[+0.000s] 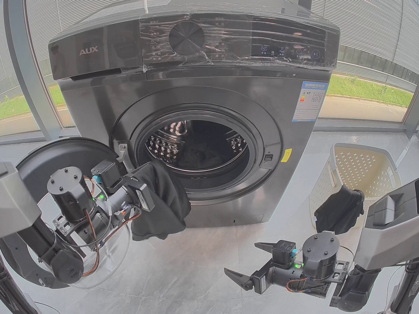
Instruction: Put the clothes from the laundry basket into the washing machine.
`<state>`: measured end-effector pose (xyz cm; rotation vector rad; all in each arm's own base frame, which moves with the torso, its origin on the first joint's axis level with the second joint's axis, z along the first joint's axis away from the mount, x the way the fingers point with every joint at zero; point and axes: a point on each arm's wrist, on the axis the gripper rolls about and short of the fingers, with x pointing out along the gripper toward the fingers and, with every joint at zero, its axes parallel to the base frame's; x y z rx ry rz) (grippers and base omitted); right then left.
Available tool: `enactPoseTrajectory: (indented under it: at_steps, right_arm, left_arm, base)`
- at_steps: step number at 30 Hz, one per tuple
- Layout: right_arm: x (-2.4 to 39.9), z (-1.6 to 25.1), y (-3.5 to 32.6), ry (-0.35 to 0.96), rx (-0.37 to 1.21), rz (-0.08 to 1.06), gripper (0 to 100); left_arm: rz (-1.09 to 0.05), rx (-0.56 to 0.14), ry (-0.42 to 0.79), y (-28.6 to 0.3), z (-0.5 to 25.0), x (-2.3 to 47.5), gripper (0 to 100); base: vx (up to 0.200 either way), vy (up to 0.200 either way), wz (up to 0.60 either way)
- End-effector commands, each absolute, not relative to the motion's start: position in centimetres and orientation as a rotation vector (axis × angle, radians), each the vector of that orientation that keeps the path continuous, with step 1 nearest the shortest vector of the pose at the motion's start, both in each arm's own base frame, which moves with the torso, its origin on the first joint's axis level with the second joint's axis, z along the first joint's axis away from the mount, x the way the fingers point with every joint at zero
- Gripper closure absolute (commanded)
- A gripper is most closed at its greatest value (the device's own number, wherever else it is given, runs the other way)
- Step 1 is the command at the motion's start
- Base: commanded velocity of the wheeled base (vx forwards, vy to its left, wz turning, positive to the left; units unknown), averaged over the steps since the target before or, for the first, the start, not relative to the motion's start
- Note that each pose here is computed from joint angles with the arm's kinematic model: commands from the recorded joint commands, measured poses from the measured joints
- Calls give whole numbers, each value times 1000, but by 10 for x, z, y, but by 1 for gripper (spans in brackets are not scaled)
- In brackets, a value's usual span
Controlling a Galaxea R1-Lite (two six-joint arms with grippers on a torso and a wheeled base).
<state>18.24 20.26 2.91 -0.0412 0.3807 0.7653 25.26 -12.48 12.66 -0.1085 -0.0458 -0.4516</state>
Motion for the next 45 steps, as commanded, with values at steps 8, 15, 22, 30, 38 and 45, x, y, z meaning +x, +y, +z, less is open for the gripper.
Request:
enactPoseTrajectory:
  at_steps: [8,15,22,30,38,45]
  right_arm:
    - [194,75,164,234,41,641,0]
    - [205,77,148,221,51,570,0]
    - [204,78,150,220,50,578,0]
    - [202,77,150,227,50,582,0]
    - [201,77,152,226,51,593,0]
    - [200,77,153,226,51,594,0]
  left_arm:
    - [-514,-128,-42,-131,133,224,100]
    - [-537,-116,-2,-130,127,210,100]
    - [-540,-100,13,-128,124,204,100]
    - [-531,-87,40,-128,118,204,100]
    - [-538,-81,53,-130,115,204,100]
    - [-540,-81,55,-130,114,203,100]
  base:
    - [0,0,0]
    - [0,0,0]
    - [0,0,0]
    - [25,0,0]
    - [200,0,0]
    - [29,0,0]
